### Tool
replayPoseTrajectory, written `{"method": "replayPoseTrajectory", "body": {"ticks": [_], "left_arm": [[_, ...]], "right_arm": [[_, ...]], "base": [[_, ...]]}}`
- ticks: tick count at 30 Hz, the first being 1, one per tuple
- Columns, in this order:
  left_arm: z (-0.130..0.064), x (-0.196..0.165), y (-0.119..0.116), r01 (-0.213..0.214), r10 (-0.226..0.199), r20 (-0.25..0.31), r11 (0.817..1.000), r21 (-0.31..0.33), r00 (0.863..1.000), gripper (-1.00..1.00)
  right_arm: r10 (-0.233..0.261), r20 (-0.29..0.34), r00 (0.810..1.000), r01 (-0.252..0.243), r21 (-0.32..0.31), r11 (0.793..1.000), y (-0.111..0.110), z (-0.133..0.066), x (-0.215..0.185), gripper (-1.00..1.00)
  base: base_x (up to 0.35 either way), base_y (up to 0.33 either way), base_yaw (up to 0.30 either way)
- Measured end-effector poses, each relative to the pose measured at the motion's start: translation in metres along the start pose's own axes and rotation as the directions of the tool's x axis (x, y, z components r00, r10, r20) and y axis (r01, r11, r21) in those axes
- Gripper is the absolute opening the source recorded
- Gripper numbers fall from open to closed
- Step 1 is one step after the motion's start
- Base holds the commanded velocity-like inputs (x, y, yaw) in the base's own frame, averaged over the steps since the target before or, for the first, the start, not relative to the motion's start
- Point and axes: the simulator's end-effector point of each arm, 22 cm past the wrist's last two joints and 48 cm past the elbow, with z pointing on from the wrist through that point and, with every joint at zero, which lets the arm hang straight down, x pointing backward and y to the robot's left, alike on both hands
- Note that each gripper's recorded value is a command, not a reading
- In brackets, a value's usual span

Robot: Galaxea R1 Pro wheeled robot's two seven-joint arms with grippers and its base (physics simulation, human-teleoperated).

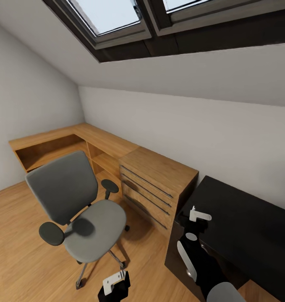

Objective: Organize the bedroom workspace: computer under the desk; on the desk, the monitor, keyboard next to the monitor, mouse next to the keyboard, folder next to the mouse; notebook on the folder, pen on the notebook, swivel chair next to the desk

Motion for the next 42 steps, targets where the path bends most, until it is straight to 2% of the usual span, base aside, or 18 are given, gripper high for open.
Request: {"method": "replayPoseTrajectory", "body": {"ticks": [42], "left_arm": [[-0.0001, 0.0000, -0.0025, -0.001, 0.002, -0.006, 1.000, 0.005, 1.000, 1.00]], "right_arm": [[0.002, -0.001, 1.000, -0.002, -0.008, 1.000, 0.0017, -0.0003, 0.0002, 1.00]], "base": [[0.000, 0.000, -0.008]]}}
